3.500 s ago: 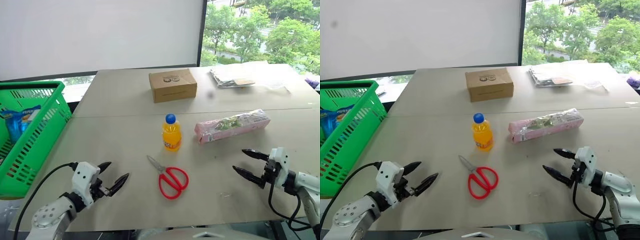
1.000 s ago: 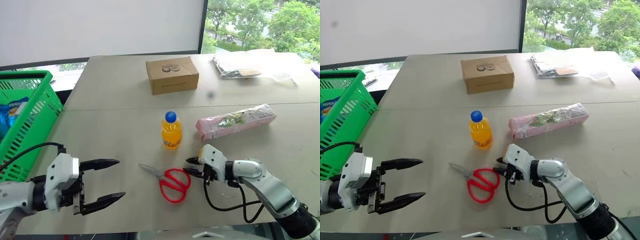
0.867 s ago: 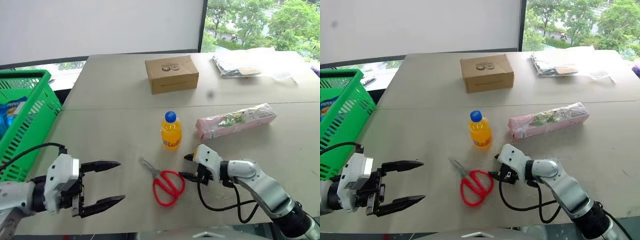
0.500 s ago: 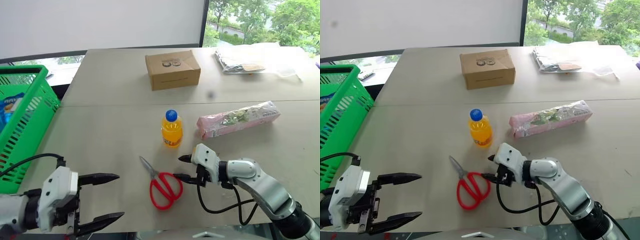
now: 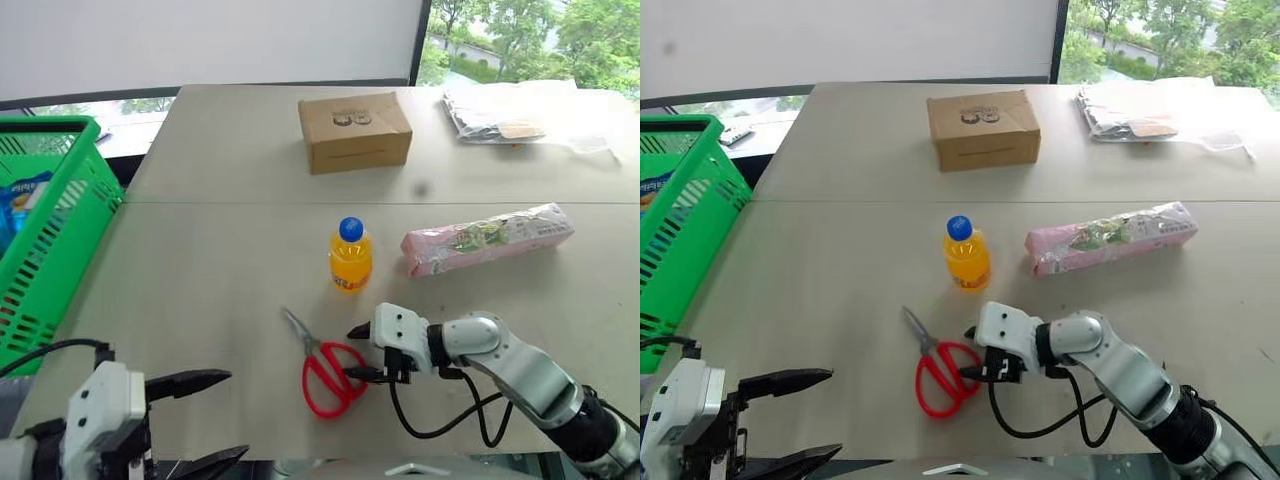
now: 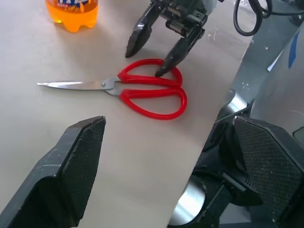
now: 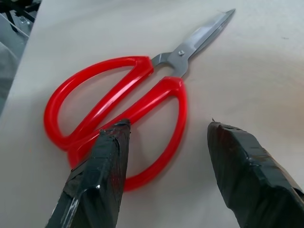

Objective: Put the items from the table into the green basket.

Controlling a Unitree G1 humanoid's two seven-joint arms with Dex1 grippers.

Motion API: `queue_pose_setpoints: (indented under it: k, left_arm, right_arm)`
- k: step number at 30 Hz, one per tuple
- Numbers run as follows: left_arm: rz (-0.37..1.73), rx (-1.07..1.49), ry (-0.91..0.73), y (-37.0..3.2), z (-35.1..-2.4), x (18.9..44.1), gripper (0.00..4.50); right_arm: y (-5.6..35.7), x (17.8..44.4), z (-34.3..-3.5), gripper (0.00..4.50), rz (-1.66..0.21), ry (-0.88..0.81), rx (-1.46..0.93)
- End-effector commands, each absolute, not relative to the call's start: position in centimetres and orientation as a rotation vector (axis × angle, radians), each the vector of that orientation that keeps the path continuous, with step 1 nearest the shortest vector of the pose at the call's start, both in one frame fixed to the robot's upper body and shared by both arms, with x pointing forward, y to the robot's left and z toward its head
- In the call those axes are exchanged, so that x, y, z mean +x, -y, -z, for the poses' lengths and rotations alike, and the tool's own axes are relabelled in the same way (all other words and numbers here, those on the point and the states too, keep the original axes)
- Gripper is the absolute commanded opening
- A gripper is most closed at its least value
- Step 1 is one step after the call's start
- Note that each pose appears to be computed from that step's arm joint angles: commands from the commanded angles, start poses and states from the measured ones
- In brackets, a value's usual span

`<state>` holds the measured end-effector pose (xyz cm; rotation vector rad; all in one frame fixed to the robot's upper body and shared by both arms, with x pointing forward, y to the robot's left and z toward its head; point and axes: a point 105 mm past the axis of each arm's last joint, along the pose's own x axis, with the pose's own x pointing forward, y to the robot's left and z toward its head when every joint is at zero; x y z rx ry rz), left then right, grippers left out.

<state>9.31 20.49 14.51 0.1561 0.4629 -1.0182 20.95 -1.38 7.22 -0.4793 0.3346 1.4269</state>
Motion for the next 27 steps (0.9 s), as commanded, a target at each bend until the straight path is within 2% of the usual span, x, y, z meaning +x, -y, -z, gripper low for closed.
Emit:
queue_pose_setpoints:
  k: [1,2,4,7,17,27]
  left_arm:
    - [1.01,0.187,-0.462,-20.3,-14.8,8.8,4.5]
    - [1.009,0.188,-0.463,-20.3,-14.8,8.8,4.5]
    - [1.001,0.186,-0.457,-20.3,-14.8,8.8,4.5]
    - [0.995,0.185,-0.448,-20.3,-14.8,9.0,4.5]
    - [1.006,0.195,-0.431,-20.5,-14.7,10.0,4.5]
    - [1.021,0.156,-0.403,-20.7,-15.1,11.2,4.5]
  right_arm:
    - [1.8,21.4,-5.8,2.46,-1.366,-0.403,-0.544]
    - [1.8,21.5,-5.8,2.26,-1.364,-0.401,-0.567]
    - [1.8,21.6,-5.9,1.54,-1.357,-0.392,-0.6]
    - [1.7,21.6,-5.9,0.09,-1.352,-0.39,-0.613]
    - [1.8,22.0,-6.4,0.04,-1.308,-0.354,-0.581]
    - [0.5,23.1,-10.9,0.04,-1.275,-0.119,-0.357]
